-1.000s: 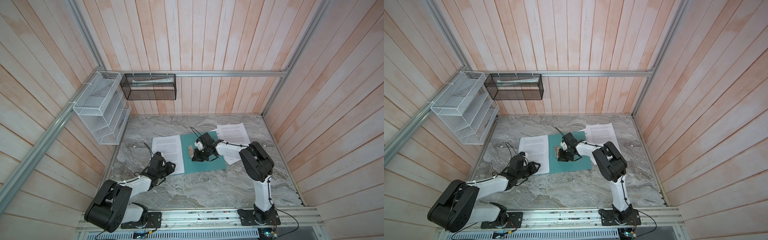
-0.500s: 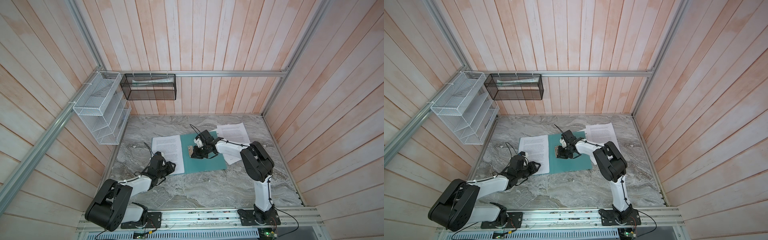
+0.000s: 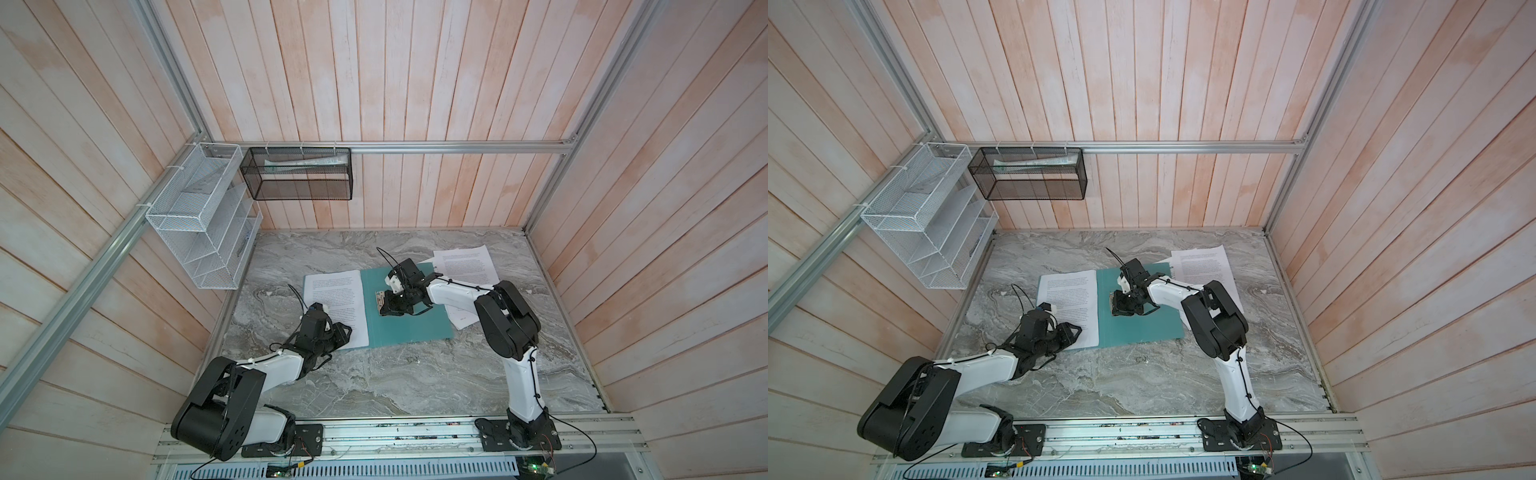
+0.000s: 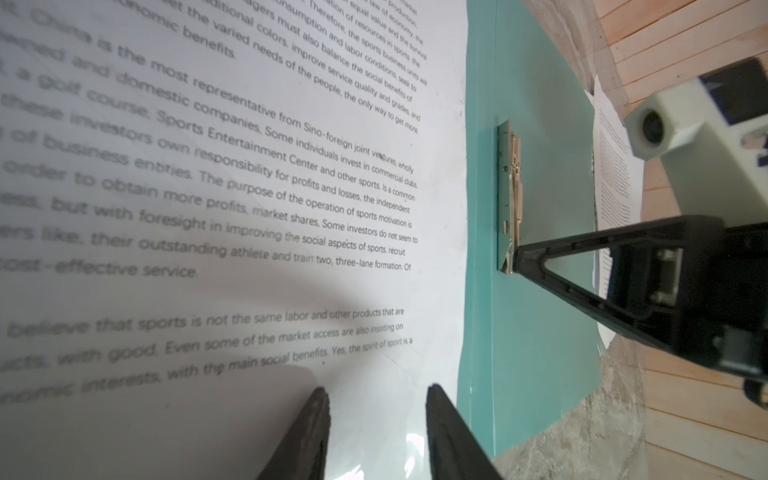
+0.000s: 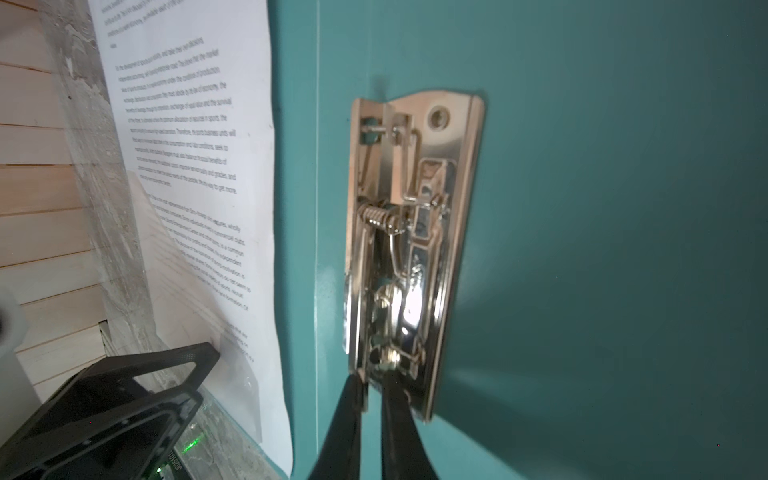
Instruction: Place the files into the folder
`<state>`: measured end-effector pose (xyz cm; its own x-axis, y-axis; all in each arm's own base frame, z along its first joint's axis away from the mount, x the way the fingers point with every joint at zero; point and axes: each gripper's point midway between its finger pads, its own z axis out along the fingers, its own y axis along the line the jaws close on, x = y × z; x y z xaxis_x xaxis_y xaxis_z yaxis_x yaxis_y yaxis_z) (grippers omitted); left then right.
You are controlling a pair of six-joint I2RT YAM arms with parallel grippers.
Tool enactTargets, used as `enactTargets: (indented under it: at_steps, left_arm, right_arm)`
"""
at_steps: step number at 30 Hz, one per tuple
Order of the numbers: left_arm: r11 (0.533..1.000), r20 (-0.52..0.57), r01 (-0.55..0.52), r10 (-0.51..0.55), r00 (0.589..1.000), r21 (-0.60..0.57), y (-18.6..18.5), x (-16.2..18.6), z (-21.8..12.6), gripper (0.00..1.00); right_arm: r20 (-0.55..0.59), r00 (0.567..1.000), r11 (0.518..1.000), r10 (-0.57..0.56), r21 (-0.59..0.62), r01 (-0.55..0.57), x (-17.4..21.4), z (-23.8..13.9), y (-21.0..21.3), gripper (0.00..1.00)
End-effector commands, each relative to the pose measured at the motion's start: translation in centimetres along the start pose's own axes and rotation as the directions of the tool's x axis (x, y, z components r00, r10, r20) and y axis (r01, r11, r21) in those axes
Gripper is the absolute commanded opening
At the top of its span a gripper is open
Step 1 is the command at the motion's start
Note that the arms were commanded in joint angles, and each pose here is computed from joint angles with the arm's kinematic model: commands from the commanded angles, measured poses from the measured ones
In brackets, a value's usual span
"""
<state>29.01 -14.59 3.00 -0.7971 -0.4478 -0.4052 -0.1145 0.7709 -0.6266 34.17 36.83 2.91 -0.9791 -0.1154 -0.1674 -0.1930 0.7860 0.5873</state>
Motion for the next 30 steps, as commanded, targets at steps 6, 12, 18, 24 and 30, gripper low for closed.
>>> enactTargets:
  at_steps: [6, 12, 18, 24, 30]
  left_arm:
    - [0.986, -0.123, 0.029, -0.05, 0.991, -0.166, 4.6, 3.7, 0.0, 0.42]
    - [0.985, -0.122, 0.029, -0.05, 0.991, -0.168, 4.6, 3.7, 0.0, 0.42]
    - [0.985, -0.12, 0.029, -0.05, 0.992, -0.168, 4.6, 3.7, 0.0, 0.42]
    - [0.985, -0.12, 0.03, -0.051, 0.991, -0.169, 4.6, 3.7, 0.0, 0.42]
    - [0.985, -0.118, 0.03, -0.05, 0.992, -0.168, 4.6, 3.7, 0.0, 0.42]
  right_arm:
    - [-0.037, 0.999, 1.0, -0.002, 0.028, 0.003, 0.8, 0.8, -0.7, 0.09]
    - [-0.045, 0.999, 1.0, 0.002, 0.022, -0.001, 1.1, 1.0, -0.8, 0.08]
    - [-0.054, 0.999, 1.0, 0.005, 0.012, -0.004, 1.4, 1.3, -0.8, 0.08]
    - [-0.059, 0.998, 1.0, 0.012, 0.002, -0.012, 1.6, 1.3, -0.7, 0.09]
    - [-0.064, 0.998, 1.0, 0.014, 0.003, -0.014, 1.9, 1.5, -0.9, 0.09]
